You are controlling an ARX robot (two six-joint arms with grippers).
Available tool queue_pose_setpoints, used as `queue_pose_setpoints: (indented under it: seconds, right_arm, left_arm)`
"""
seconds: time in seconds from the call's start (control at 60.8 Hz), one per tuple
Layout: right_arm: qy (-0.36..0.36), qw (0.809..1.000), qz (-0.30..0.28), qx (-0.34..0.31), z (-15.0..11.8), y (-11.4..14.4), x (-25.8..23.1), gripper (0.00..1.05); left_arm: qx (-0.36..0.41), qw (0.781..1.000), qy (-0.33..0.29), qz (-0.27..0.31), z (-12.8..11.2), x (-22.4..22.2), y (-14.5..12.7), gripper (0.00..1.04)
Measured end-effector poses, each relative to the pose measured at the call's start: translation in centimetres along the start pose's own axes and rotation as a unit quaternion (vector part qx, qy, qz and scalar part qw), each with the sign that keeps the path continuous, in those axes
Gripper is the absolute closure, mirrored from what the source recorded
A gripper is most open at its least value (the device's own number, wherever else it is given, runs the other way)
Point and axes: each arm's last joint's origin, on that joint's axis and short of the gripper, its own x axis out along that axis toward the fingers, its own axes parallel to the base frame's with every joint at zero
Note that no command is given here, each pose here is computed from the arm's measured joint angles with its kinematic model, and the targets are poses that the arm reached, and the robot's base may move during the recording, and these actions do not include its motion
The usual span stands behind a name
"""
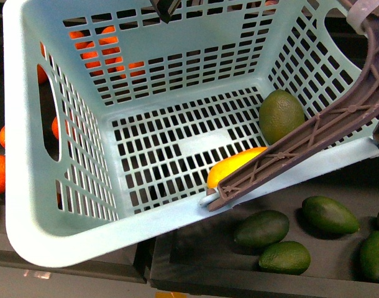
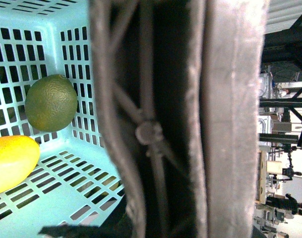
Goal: Pick mango and avocado into basket
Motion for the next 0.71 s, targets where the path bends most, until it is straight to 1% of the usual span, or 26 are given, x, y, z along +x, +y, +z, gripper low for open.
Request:
queue_pose_setpoints:
  seconds: [0.658,0.708]
  right_arm:
    - [-0.001,1.0,0.0,0.0,0.0,0.0,-1.3,1.03]
    - [0.008,1.0,-0.001,0.0,-0.2,0.0,-1.7,1.03]
  left_arm:
    - [0.0,1.0,0.0,0.0,0.0,0.0,0.0,0.91]
    - [0.0,1.0,0.0,0.0,0.0,0.0,0.0,0.91]
